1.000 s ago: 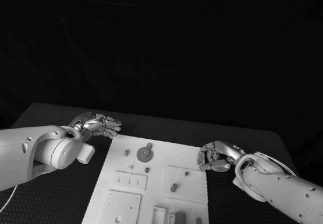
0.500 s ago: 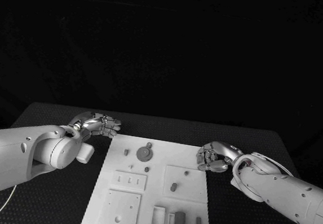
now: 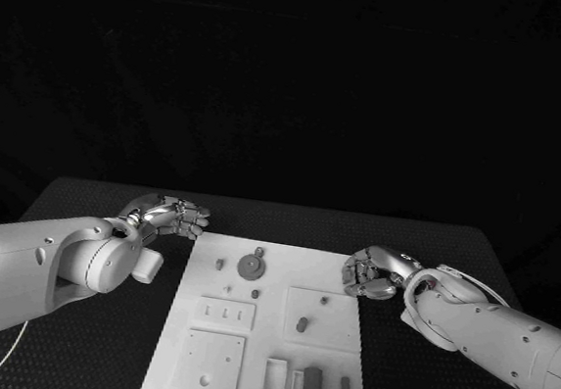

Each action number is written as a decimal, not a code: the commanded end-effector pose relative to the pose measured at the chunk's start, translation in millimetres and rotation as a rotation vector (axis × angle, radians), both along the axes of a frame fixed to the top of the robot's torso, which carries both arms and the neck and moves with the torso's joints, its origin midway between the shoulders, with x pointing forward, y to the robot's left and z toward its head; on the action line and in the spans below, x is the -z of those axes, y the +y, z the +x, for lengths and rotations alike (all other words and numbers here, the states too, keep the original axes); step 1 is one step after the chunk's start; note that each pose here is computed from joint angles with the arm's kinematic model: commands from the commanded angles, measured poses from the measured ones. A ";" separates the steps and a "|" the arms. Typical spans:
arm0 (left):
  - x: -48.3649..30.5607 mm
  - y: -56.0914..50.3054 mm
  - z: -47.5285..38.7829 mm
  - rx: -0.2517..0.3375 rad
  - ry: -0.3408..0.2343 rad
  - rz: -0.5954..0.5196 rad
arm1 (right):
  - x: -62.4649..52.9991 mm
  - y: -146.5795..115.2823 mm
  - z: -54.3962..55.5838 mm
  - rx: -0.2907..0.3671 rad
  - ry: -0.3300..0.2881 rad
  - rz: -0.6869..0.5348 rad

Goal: Assemble the parts on the task board

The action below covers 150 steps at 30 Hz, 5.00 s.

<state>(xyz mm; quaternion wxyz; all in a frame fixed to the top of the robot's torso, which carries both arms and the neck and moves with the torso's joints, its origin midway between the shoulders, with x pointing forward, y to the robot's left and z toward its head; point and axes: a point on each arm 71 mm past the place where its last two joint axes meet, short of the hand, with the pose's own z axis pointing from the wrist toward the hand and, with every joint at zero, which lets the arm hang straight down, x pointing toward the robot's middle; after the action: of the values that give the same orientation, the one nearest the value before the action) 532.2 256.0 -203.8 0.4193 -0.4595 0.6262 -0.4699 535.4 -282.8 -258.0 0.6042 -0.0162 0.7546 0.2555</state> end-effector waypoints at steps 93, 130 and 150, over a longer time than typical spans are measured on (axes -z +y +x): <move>-11.0 -97.2 -21.8 0.428 0.168 0.140 | -67.5 125.0 -16.9 -0.131 -0.106 0.041; -8.0 -118.2 -22.1 0.453 0.195 0.183 | -74.2 159.3 -33.4 -0.224 -0.112 0.065; -6.1 -118.6 -22.3 0.468 0.213 0.200 | -75.1 168.2 -36.2 -0.245 -0.111 0.075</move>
<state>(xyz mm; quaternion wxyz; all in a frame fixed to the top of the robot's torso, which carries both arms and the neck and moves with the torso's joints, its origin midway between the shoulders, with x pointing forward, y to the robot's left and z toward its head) 511.2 141.5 -198.2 0.2808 -0.3166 0.7940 -0.4363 502.1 -120.5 -184.0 0.6134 -0.0877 0.7044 0.3461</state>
